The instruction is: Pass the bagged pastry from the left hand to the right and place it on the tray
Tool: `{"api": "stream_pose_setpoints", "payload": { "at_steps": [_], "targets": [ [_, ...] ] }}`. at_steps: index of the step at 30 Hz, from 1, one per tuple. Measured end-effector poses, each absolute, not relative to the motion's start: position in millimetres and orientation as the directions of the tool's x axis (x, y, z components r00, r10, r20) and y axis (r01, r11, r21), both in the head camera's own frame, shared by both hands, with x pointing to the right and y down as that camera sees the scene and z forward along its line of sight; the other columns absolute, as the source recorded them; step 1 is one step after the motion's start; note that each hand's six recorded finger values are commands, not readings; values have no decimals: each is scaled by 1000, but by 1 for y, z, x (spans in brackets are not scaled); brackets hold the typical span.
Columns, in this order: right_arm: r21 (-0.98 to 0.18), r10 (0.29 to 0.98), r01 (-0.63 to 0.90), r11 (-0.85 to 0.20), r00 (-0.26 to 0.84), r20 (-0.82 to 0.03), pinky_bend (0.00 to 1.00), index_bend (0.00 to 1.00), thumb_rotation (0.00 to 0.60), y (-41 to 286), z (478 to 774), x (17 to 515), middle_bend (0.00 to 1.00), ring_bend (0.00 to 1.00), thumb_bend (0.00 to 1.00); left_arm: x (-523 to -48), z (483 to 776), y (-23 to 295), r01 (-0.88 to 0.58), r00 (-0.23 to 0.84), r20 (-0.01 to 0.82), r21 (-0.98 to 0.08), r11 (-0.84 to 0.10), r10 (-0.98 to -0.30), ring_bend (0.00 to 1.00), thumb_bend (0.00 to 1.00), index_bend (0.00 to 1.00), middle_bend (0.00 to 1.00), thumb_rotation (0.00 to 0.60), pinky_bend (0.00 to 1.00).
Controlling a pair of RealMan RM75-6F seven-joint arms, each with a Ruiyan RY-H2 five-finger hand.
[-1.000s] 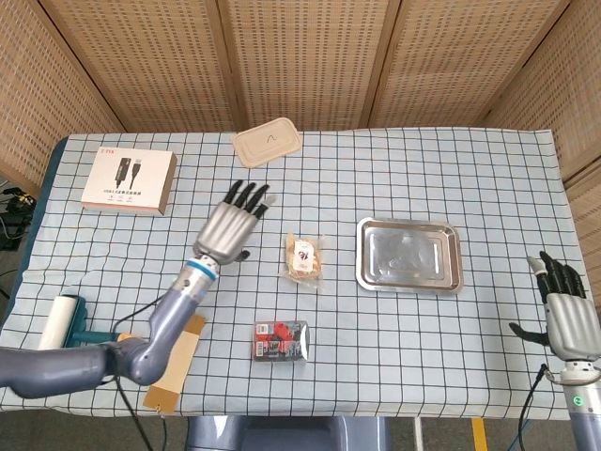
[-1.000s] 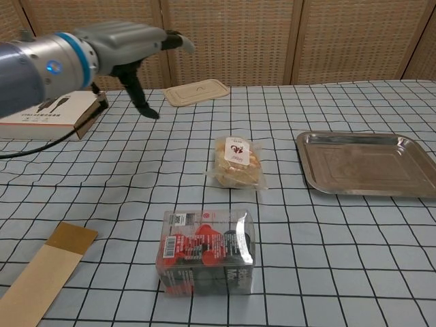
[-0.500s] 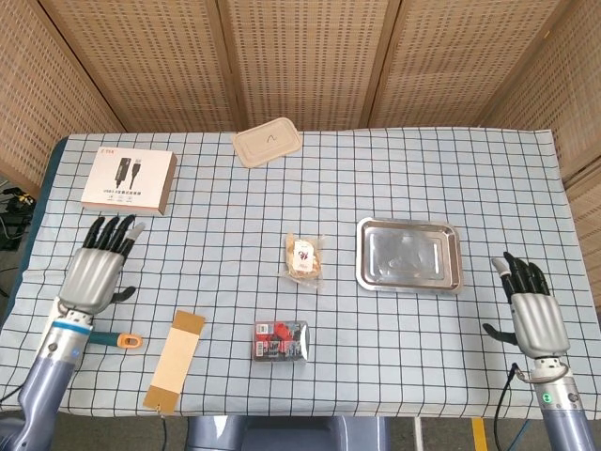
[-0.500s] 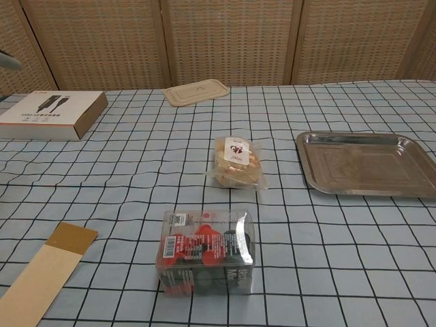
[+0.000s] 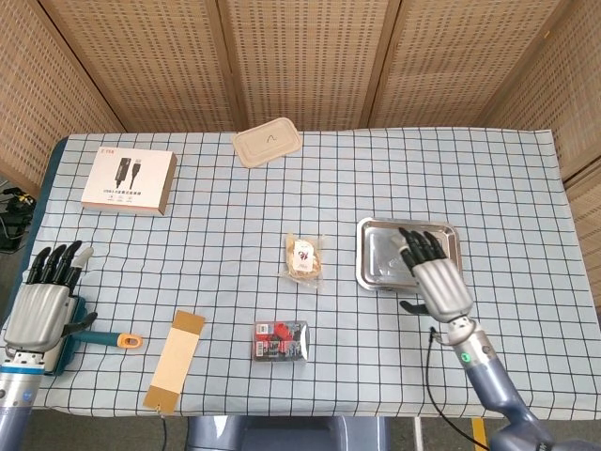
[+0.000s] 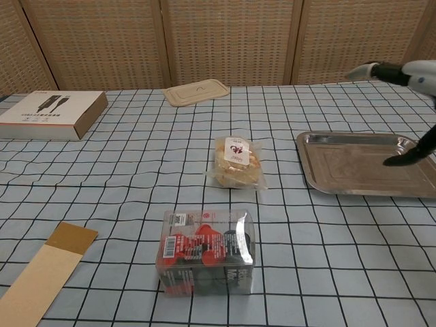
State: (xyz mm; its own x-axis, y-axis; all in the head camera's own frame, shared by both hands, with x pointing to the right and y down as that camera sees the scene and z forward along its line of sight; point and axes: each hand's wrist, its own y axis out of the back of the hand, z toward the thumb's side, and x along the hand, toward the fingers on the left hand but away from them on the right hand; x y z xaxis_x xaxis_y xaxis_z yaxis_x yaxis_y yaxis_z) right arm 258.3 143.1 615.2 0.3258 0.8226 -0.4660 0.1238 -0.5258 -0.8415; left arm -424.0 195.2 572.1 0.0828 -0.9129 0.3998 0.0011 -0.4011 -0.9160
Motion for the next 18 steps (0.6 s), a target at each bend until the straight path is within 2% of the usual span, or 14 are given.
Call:
{"api": "stream_pose_setpoints", "payload": {
  "at_steps": [9,14,18],
  "targets": [
    [-720,690,109,-685,413,-594,0,0,600,132,668,160,0,0,135,-435,578,191,-19,63,430,-902,-432,-901,0,0,0,0,600,0],
    [-696,659,91,-712,428,-618,0,0,600,122,688,116,0,0,135,-436,581,189,-27,62,439,-897,-441,-896,0,0,0,0,600,0],
    [-694,657,79,-715,415,-630,0,0,600,113,699,105,0,0,135,-435,582,189,-29,69,447,-893,-449,-892,0,0,0,0,600,0]
  ]
}}
